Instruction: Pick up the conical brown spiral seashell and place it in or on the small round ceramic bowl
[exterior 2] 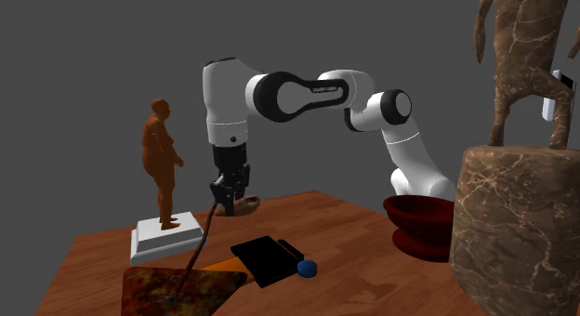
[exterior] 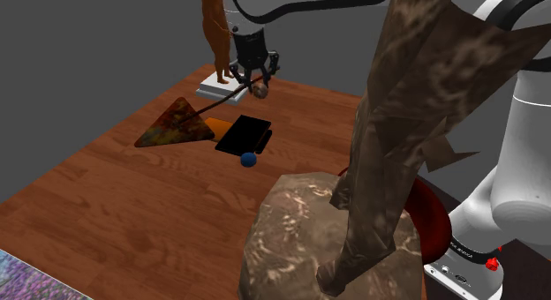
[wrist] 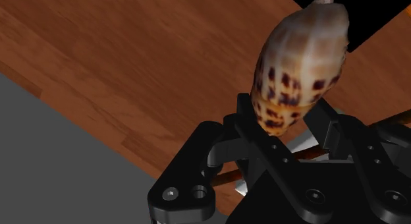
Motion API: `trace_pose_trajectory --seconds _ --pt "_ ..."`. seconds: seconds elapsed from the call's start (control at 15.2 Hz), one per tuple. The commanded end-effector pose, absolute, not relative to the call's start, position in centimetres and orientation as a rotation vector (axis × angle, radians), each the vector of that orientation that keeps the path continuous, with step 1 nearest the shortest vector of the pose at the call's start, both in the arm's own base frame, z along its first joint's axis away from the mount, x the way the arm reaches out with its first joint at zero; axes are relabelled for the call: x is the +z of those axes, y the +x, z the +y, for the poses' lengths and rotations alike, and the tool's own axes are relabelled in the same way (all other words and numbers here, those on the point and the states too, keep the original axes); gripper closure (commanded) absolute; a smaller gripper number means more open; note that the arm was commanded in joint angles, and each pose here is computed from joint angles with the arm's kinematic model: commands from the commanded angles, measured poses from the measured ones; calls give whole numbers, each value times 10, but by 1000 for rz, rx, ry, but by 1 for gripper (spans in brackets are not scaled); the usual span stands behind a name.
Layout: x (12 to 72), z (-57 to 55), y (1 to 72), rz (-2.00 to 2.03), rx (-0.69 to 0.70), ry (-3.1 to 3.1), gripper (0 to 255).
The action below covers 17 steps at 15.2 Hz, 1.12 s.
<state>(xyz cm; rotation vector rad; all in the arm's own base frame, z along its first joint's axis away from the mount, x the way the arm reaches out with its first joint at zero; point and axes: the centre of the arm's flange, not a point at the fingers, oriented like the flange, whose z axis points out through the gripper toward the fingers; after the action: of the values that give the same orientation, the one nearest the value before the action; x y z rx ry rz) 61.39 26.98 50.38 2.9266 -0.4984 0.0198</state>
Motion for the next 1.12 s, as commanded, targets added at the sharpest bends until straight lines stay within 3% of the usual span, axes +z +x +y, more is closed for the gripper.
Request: trace_pose_trajectory --seconds 0.0,1.06 --pt "515 270 614 -498 19 2927 255" --pt "600 270 614 -498 19 2927 255"
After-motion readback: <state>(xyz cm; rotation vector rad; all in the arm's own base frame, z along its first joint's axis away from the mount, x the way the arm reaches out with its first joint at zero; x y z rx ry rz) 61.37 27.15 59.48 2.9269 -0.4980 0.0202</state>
